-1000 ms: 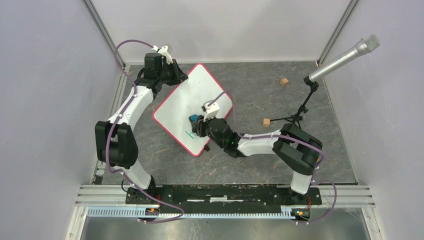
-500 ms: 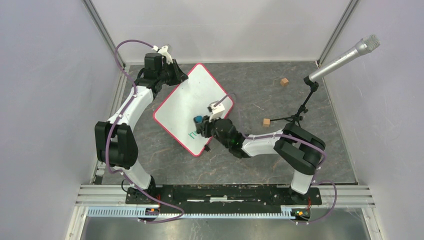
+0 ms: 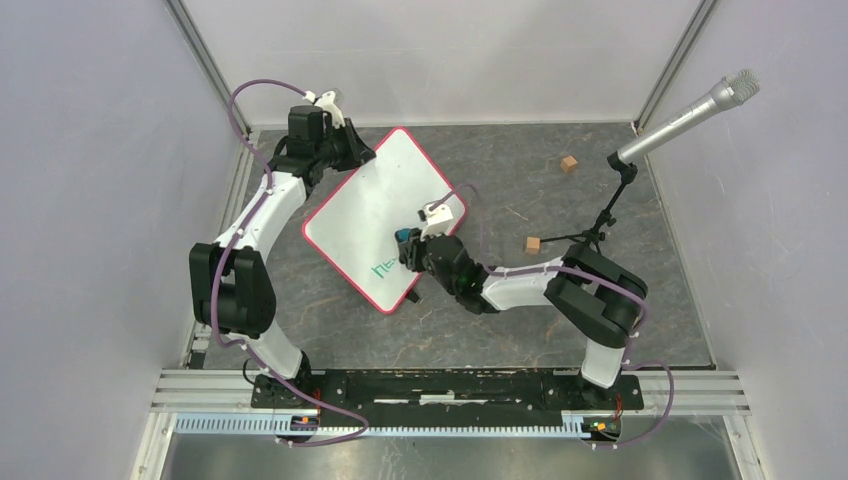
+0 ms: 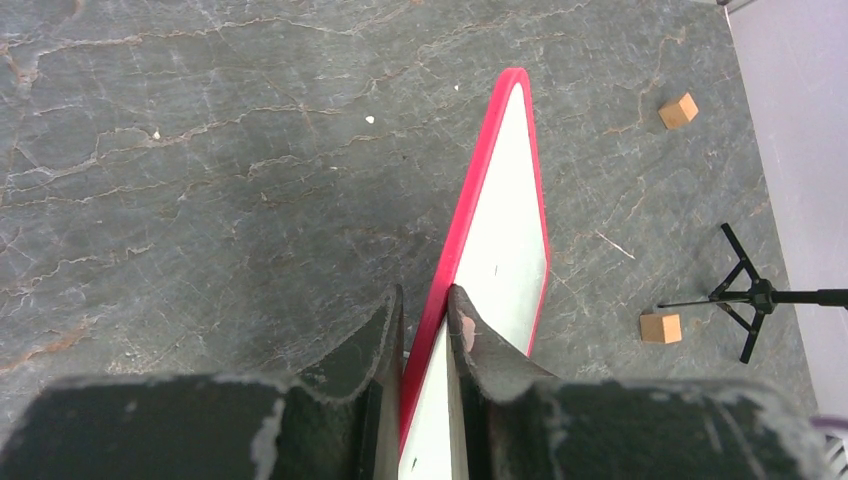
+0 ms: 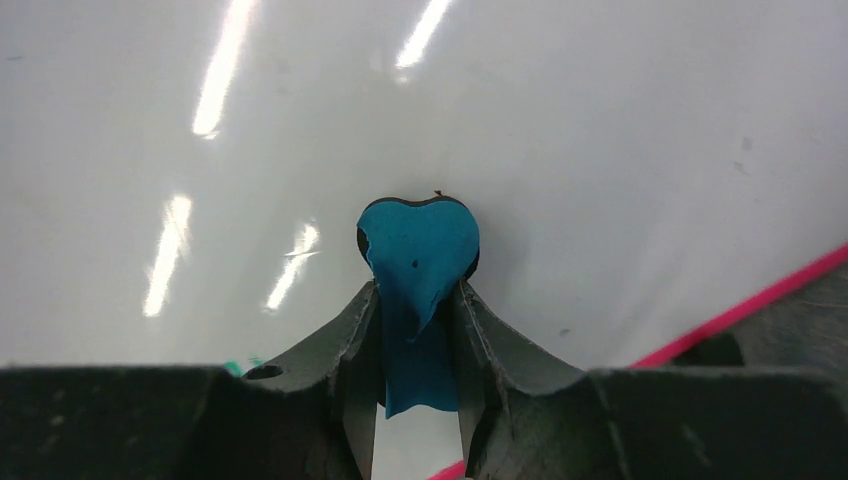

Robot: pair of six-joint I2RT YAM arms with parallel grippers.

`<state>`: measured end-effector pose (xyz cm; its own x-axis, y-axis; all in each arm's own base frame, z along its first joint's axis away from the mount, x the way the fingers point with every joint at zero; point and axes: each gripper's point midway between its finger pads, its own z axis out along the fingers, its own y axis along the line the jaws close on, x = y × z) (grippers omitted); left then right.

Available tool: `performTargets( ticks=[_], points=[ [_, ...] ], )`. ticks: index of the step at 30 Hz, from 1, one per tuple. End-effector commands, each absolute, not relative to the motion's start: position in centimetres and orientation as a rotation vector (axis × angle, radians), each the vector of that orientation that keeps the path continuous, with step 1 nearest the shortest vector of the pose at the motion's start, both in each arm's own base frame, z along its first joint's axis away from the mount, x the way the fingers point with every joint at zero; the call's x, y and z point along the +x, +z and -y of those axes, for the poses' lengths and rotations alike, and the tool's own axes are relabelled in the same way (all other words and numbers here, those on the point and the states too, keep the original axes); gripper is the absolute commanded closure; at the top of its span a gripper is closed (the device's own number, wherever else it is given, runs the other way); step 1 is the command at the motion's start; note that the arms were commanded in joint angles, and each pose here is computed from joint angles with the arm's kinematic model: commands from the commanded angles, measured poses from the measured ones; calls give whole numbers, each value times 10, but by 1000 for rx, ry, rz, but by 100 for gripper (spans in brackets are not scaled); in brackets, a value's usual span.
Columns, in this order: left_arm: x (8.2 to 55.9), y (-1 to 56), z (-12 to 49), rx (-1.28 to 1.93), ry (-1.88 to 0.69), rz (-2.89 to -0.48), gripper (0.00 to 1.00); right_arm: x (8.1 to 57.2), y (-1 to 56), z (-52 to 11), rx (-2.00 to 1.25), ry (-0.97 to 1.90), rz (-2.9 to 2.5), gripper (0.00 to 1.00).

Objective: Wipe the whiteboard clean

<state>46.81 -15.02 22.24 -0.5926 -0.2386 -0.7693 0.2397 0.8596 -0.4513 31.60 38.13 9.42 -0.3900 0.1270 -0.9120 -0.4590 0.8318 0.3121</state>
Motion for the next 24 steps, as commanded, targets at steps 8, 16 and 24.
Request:
performTargets(
  ticks=[8,16,24],
  points=[
    [454,231,162,-13,-723,-2112,80,250,120,-475,-481,901,-1776,66],
    [453,233,162,-12,-725,-2107,80,298,100,-383,-231,742,-1859,66],
    [453,234,163,-12,-726,-2106,80,296,99,-379,-277,696,-1857,66]
  ],
)
